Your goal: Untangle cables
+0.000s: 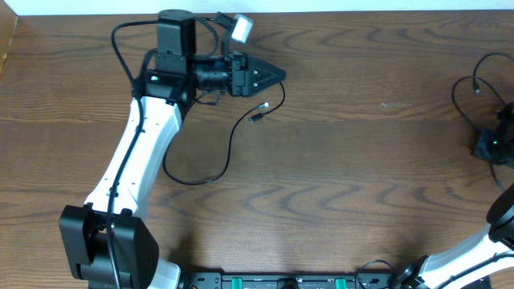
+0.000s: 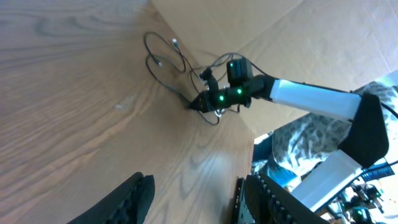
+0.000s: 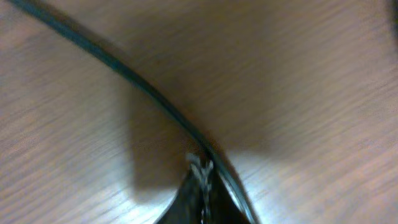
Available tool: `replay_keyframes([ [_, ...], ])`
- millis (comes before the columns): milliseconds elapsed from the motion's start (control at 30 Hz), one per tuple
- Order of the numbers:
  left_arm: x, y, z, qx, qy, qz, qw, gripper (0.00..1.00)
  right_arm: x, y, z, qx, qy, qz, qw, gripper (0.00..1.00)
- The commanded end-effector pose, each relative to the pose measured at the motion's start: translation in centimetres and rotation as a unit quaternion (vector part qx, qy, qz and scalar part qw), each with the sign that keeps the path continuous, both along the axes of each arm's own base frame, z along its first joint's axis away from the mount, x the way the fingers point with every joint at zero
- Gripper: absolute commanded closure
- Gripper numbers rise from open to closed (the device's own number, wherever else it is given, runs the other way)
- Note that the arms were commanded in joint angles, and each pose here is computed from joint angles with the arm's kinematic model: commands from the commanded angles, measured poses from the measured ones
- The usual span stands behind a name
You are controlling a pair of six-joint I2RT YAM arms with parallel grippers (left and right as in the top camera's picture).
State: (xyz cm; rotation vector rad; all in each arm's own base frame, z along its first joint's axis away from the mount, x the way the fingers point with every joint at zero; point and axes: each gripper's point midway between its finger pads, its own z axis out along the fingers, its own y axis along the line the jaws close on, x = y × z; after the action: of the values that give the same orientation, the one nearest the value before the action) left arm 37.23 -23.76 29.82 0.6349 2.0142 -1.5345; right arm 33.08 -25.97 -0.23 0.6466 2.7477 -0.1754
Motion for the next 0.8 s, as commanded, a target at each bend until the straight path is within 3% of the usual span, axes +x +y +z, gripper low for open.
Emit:
replay_keyframes([
  [0,-1.0,-0.9,1.6,0.0,-0.017,-0.006,1.0,0.48,-3.1,-0.6,-4.1,0.014,0.061,-0.02,0.998,0.99],
  [500,-0.9,-1.1,1.6,0.005,-0.01,0.005,1.0,0.48,-2.5,-7.7,0.9,-0.075,0.062,-0.055,0.994,0.99],
  [767,-1.5,-1.6,1.3,0.008,0.001,-0.004,1.0,0.47,-2.7,-12.8,6.2,-0.106,0.032,-0.099,0.989,0.99],
])
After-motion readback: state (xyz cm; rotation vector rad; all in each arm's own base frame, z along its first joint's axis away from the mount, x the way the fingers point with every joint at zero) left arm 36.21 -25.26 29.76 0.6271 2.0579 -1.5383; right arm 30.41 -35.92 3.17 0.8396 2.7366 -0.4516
